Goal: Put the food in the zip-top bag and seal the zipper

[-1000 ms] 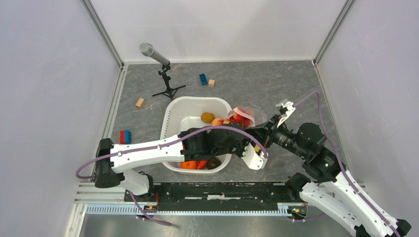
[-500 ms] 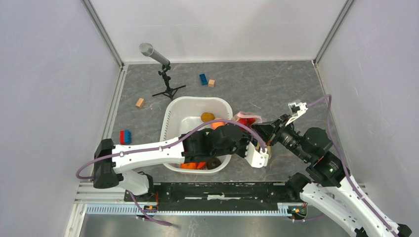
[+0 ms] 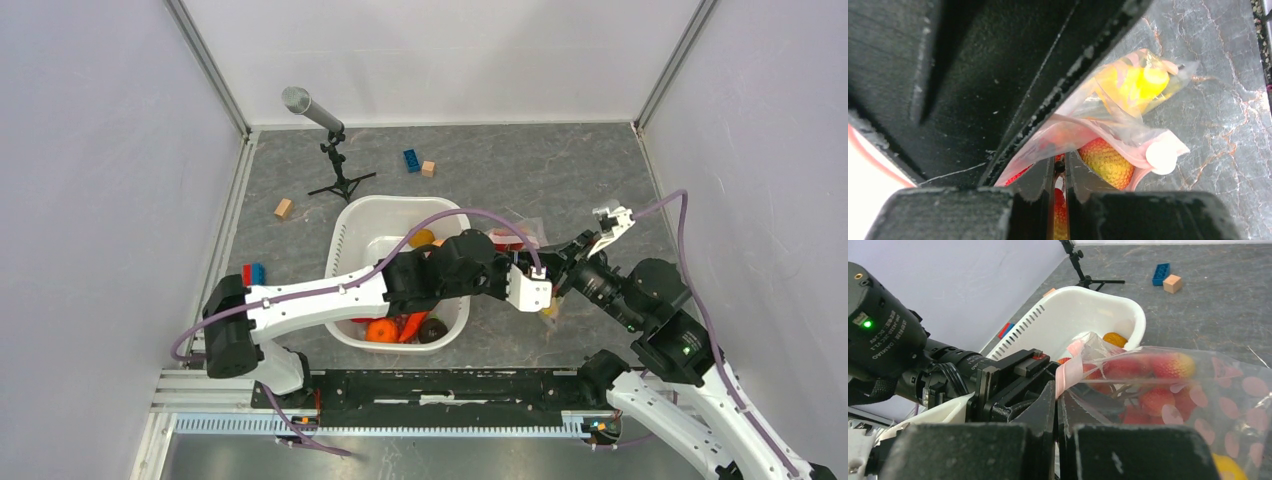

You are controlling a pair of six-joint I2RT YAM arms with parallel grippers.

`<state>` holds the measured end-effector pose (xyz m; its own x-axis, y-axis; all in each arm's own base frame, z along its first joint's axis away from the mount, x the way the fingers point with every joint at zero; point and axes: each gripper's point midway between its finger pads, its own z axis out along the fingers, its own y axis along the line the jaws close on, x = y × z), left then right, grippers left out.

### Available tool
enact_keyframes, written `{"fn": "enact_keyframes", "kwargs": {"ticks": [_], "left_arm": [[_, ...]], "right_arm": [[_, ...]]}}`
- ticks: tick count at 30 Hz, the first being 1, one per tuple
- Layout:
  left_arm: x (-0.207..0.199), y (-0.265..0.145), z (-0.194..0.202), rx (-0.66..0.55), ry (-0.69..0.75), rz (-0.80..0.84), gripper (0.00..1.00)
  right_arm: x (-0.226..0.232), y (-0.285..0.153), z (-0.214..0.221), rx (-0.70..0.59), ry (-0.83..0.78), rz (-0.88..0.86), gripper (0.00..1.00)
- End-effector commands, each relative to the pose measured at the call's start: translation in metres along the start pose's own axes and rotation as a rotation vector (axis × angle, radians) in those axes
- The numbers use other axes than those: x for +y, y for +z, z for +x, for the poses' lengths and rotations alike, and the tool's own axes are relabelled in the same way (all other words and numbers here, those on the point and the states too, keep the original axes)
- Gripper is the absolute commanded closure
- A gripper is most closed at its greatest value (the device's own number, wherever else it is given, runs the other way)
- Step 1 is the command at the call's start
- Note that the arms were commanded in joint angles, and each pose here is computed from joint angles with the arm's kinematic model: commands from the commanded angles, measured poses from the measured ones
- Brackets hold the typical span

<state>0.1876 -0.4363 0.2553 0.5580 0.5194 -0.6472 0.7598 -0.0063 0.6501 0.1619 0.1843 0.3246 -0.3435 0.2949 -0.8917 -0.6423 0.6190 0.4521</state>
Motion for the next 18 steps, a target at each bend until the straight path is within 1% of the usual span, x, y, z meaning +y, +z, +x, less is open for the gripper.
{"fn": "enact_keyframes", "kwargs": {"ticks": [1,2,5,8,10,11,16,18], "left_arm": [[0.035,0.004,0.000,-0.039,-0.147,-0.174,0.91],[0.035,0.001,-0.002,-0.055,-0.152,-0.182,0.88],[0.035,-0.015,-0.017,-0.154,-0.153,-0.182,0.64],[0.044,-0.041,-0.033,-0.256,-0.199,-0.226,0.37],[0.049,-0.056,-0.043,-0.313,-0.225,-0.249,0.32],[0.047,-0.064,-0.051,-0.354,-0.226,-0.232,0.28],[0.059,-0.107,-0.067,-0.454,-0.279,-0.283,0.15],[0.063,-0.124,-0.064,-0.471,-0.328,-0.319,0.10]], "right_arm": [[0.021,-0.010,-0.009,0.005,0.018,-0.067,1.00],[0.011,-0.011,-0.014,-0.010,0.016,-0.003,1.00],[-0.014,-0.014,-0.024,-0.051,0.009,0.147,1.00],[-0.031,-0.015,-0.021,-0.022,-0.019,0.244,1.00],[-0.035,-0.013,-0.016,-0.006,-0.025,0.255,1.00],[-0.036,-0.012,-0.015,-0.005,-0.025,0.256,1.00],[-0.043,-0.010,-0.013,-0.001,-0.040,0.286,1.00],[-0.044,-0.010,-0.013,0.007,-0.067,0.288,1.00]]}}
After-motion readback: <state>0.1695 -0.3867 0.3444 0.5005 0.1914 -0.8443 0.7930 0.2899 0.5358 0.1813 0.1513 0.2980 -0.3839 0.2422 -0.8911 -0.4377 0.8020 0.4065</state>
